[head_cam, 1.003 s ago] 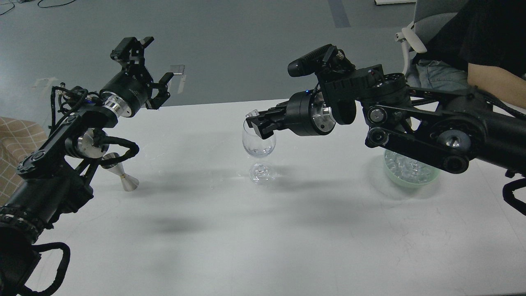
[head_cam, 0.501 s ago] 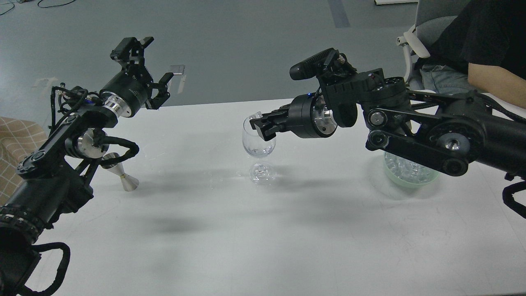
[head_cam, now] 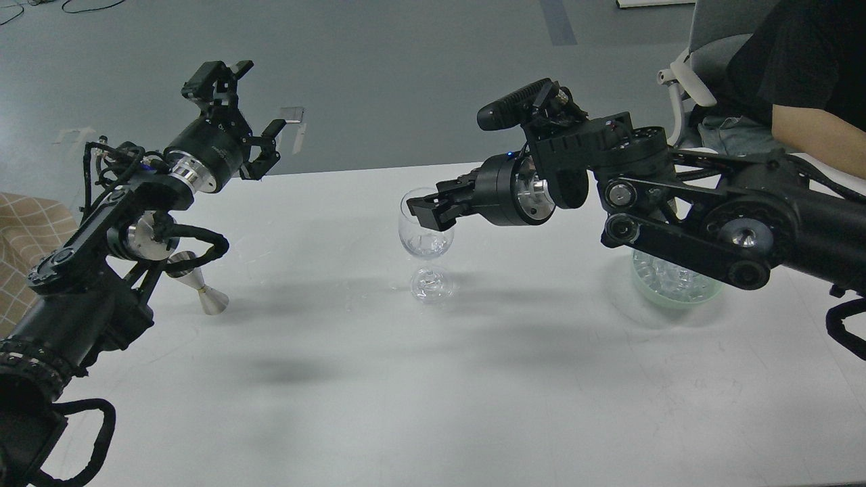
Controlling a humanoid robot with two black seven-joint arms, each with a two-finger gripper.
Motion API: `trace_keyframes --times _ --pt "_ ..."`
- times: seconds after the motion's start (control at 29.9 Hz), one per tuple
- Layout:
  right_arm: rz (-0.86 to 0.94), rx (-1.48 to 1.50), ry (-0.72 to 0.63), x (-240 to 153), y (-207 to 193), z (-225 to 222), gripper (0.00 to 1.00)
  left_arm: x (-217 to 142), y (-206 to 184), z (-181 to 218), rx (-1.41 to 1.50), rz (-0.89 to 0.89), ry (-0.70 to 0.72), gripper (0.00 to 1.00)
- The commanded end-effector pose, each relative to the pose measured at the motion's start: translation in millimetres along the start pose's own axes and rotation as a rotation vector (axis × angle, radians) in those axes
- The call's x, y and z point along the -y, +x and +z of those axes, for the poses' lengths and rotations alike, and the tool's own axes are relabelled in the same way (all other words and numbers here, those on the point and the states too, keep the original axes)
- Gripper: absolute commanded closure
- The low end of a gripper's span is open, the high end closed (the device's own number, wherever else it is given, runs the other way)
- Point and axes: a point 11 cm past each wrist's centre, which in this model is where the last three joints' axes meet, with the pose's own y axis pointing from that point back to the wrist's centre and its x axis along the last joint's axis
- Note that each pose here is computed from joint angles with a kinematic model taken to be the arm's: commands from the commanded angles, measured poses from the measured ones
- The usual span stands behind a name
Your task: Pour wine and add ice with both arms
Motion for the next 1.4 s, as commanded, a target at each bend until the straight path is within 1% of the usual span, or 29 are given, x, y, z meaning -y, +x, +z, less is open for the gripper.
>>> trace_keyframes --times 0.0,0.07,0.13,0.2,0.23,0.3,0.37,0.4,0.47,0.53,0.57,0.64,0.7,0.8,0.94,1.0,1.14,1.2,1.24,1.3,1.37 --pt "0.025 -0.001 -0.001 -4.8 11.1 0.2 0.46 -0.3 0.6 0.3 0.001 0.001 0.000 0.02" --pt "0.078 0.010 -0.002 -15.2 31.5 2.4 0.41 -0.1 0.5 1.6 0.003 0.000 -0.002 0.02" --pt "0.108 0.018 -0.007 -22.2 42.3 5.6 0.39 -0.2 0.8 1.4 0.003 0.000 -0.001 0.02" --pt "0.166 0.031 -0.032 -39.5 61.9 17.2 0.31 -0.5 0.7 1.8 0.003 -0.005 -0.001 0.02" --pt "0.211 0.039 -0.056 -54.2 77.5 27.5 0.23 -0.8 1.2 2.2 0.004 -0.005 -0.002 0.02" --pt "0.266 0.100 -0.086 -73.4 95.1 47.2 0.13 -0.8 1.2 2.3 0.001 -0.005 -0.003 0.02" --pt "0.330 0.199 -0.100 -94.7 111.4 69.9 0.00 -1.1 1.6 2.7 0.002 -0.006 -0.003 0.02" --pt "0.355 0.233 -0.105 -102.6 116.7 78.1 0.00 -1.1 1.6 2.7 0.002 -0.006 -0.003 0.02" --pt "0.440 0.330 -0.122 -130.3 132.5 104.2 0.00 -1.9 3.3 1.2 -0.002 -0.004 0.000 0.02" --pt "0.502 0.394 -0.137 -147.2 142.0 122.5 0.00 -1.8 4.0 1.6 -0.005 -0.001 -0.001 0.02" --pt "0.502 0.394 -0.137 -147.3 142.1 122.6 0.00 -1.8 4.0 1.6 -0.005 -0.001 -0.001 0.02" --pt "0.592 0.498 -0.152 -168.2 150.6 150.8 0.00 -0.9 2.0 -0.5 -0.013 -0.003 -0.001 0.02" --pt "0.666 0.592 -0.133 -181.2 154.4 170.4 0.00 0.1 0.2 -2.1 -0.018 -0.004 -0.002 0.02" --pt "0.720 0.741 -0.061 -172.9 154.7 184.9 0.00 2.5 -3.9 -3.4 -0.030 -0.010 -0.005 0.02" --pt "0.827 1.020 0.092 -169.1 141.4 214.5 0.00 3.5 -5.6 -2.9 -0.041 -0.013 -0.013 0.02" --pt "0.839 1.086 0.133 -161.8 136.9 217.9 0.00 4.6 -8.4 -5.2 -0.049 -0.017 -0.012 0.02" --pt "0.887 1.275 0.257 -137.1 112.0 227.5 0.00 5.7 -11.6 -4.9 -0.068 -0.028 -0.030 0.02" --pt "0.925 1.404 0.369 -116.1 88.0 227.9 0.00 4.9 -9.7 -6.5 -0.108 -0.025 -0.039 0.02" --pt "0.925 1.404 0.370 -115.9 87.8 227.9 0.00 4.9 -9.7 -6.5 -0.108 -0.025 -0.039 0.02" --pt "0.942 1.548 0.462 -92.3 61.2 224.7 0.00 6.2 -10.0 -11.3 -0.187 -0.017 -0.055 0.02" --pt "0.958 1.642 0.520 -77.1 42.8 221.6 0.00 6.0 -5.7 -10.5 -0.250 0.000 -0.085 0.02"
